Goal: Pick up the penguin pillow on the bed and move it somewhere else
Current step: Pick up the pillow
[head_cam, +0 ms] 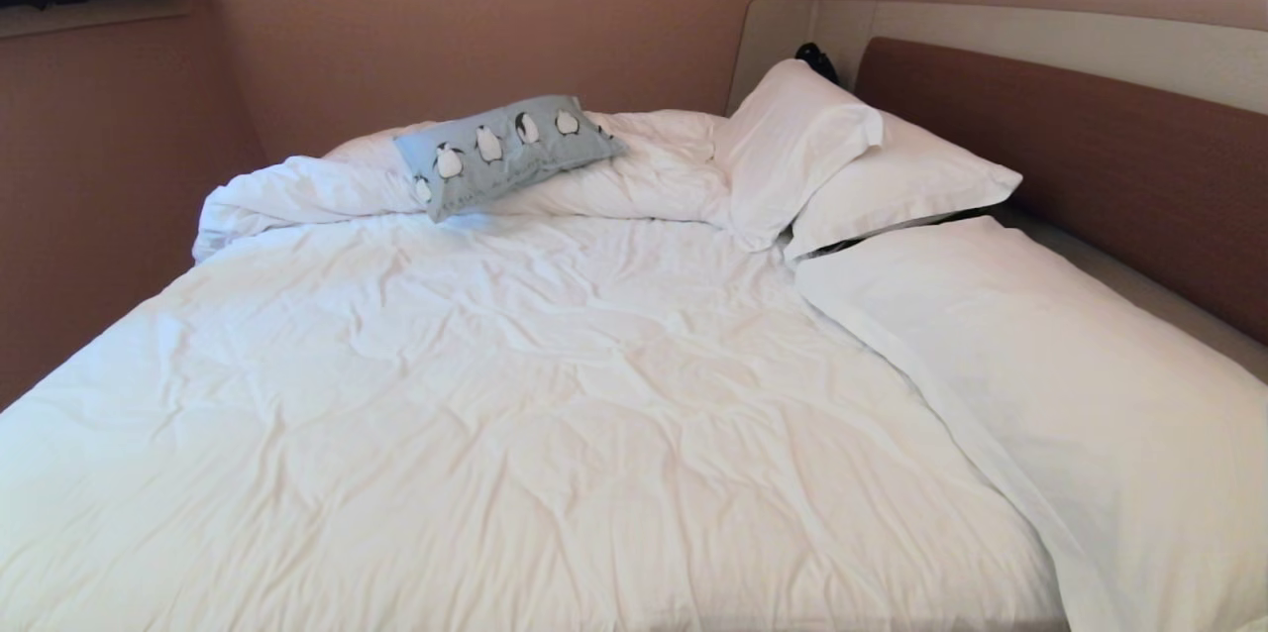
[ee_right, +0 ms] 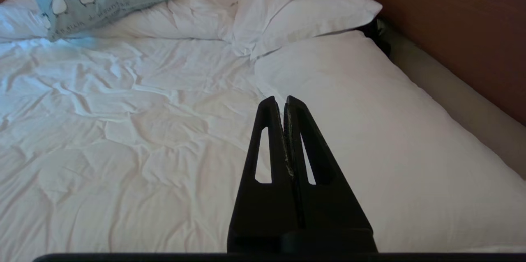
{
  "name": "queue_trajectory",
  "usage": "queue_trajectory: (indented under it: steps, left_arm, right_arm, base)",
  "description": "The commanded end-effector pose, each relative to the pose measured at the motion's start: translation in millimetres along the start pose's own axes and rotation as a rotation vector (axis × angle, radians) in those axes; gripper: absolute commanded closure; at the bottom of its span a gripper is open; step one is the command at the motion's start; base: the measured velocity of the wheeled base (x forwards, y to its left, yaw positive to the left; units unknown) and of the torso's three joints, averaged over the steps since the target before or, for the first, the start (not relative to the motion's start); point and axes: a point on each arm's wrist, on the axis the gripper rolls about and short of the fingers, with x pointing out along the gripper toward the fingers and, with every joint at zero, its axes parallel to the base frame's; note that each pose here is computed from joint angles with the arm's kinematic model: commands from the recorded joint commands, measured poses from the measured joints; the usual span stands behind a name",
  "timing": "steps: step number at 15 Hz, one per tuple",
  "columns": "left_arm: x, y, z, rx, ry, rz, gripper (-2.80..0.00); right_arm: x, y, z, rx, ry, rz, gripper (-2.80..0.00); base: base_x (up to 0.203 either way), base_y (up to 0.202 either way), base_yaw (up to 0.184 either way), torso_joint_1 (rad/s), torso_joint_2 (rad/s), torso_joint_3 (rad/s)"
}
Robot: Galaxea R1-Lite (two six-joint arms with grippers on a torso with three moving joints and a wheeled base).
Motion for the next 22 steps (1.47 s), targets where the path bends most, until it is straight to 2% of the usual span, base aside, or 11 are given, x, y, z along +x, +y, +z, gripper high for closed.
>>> queue_trajectory:
  steps: [1,4,7,10,13,16,20,22]
  left_arm:
    - [0.0,0.0,0.0,-0.001,-0.001,0.001,0.00]
    - [0.1,0.0,0.0,-0.001,0.001,0.001,0.00]
    - [0.1,0.0,0.0,-0.001,0.001,0.001,0.00]
    - [0.0,0.0,0.0,-0.001,-0.001,0.001,0.00]
    - [0.1,0.0,0.0,-0.001,0.001,0.001,0.00]
    - [0.0,0.0,0.0,-0.001,-0.001,0.001,0.00]
    - [0.0,0.0,0.0,-0.001,0.000,0.001,0.00]
    - [0.1,0.0,0.0,-0.001,0.001,0.001,0.00]
  right_arm:
    - [51.8,-0.1,9.2,0.001,0.134,-0.003,0.00]
    - [108.6,-2.5,11.7,0.001,0.234,-0.042,0.00]
    - [175.6,-10.0,7.4,0.000,0.238,-0.098,0.00]
    - [244.5,-18.0,-17.8,-0.002,0.291,-0.150,0.00]
    - [311.9,-31.0,-61.4,0.011,0.371,-0.214,0.00]
    - [374.0,-44.6,-84.8,0.019,0.328,-0.306,0.00]
    - [418.2,-64.0,-122.1,-0.020,0.343,-0.399,0.00]
    - [418.1,-75.4,-123.5,-0.027,0.353,-0.424,0.00]
  base:
    - [0.000,0.000,0.000,0.000,0.00,0.000]
    - [0.000,0.000,0.000,0.000,0.00,0.000]
    - [0.000,0.000,0.000,0.000,0.00,0.000]
    - [0.000,0.000,0.000,0.000,0.00,0.000]
    - [0.000,0.000,0.000,0.000,0.00,0.000]
    - [0.000,0.000,0.000,0.000,0.00,0.000]
    - [0.000,0.000,0.000,0.000,0.00,0.000]
    - [0.000,0.000,0.000,0.000,0.00,0.000]
